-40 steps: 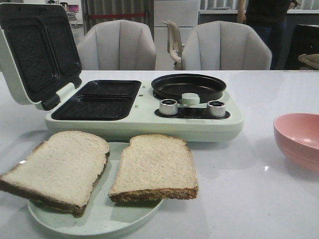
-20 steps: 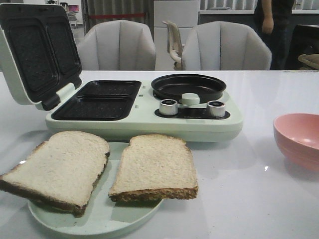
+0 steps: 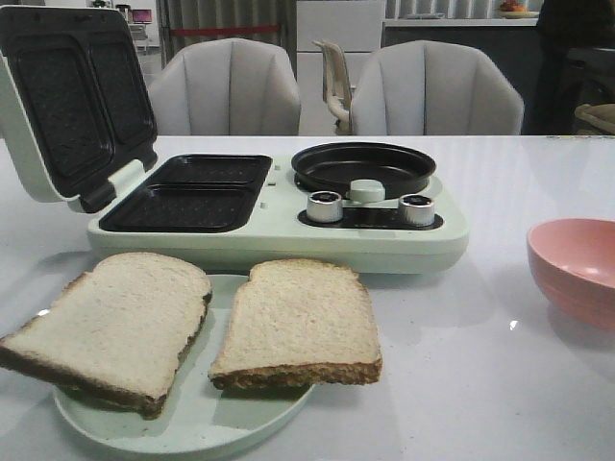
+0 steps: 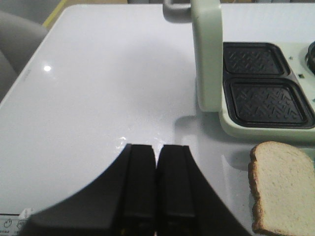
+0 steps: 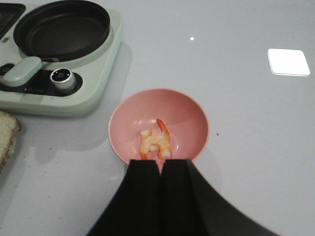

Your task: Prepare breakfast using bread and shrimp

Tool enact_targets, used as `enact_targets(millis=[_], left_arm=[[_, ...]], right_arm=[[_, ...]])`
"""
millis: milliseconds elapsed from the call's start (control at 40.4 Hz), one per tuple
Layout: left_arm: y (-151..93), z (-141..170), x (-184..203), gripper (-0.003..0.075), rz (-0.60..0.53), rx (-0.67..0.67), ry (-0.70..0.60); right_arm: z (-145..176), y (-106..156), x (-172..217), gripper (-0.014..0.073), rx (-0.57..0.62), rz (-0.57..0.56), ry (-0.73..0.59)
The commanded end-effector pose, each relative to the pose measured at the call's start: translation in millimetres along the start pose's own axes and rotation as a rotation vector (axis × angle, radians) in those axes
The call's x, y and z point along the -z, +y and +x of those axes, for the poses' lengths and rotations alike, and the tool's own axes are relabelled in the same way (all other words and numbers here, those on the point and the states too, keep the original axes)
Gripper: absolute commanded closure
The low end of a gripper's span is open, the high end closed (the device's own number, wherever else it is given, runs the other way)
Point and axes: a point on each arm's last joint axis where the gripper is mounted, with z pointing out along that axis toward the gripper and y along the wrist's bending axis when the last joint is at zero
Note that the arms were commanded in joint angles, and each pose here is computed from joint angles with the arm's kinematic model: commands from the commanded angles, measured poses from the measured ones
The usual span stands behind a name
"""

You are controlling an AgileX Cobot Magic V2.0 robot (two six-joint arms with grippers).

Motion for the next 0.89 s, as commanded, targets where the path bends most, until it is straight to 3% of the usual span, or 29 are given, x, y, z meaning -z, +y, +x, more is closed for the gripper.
enact_targets(millis=[0, 99, 173, 247, 346, 396, 445, 643, 866], left_arm=[[-1.7, -13.8, -2.0, 0.0619, 0.015, 0.009, -0.069], [-1.6, -13.9, -4.1, 0.0618, 0.014, 0.008, -0.062], [-1.5, -13.9, -4.5, 0.0584, 0.013, 0.006, -0.061], [-1.3, -14.0, -4.5, 0.0454, 0.010, 0.001, -0.061], [-1.2, -14.1, -4.5, 0.0209, 0.009, -0.001, -0.063], [-1.2, -13.9, -4.5, 0.0107, 0.008, -0.001, -0.061], [-0.9, -13.8, -4.5, 0.0064, 0.006, -0.005, -0.059], [-3.2, -13.6, -4.4, 0.0085, 0.021, -0.121, -0.059], [-21.7, -9.6, -12.0, 0.0086, 0.167, -0.390, -0.014]], right_arm=[[-14.5, -0.3, -2.2, 0.0550, 0.014, 0.005, -0.065], [-14.4, -0.4, -4.4, 0.0529, 0.014, 0.005, -0.055], [-14.5, -0.4, -4.4, 0.0435, 0.014, 0.006, -0.056], [-14.6, -0.4, -4.4, 0.0279, 0.014, 0.006, -0.057], [-15.1, -0.5, -4.4, 0.0104, 0.014, 0.006, -0.063], [-15.1, -0.5, -4.4, 0.0057, 0.014, 0.006, -0.063], [-15.1, -0.5, -4.4, 0.0041, 0.014, 0.006, -0.063], [-15.1, -0.5, -4.4, 0.0040, 0.014, 0.006, -0.063], [-15.1, -0.5, -4.4, 0.0040, 0.014, 0.006, -0.063]])
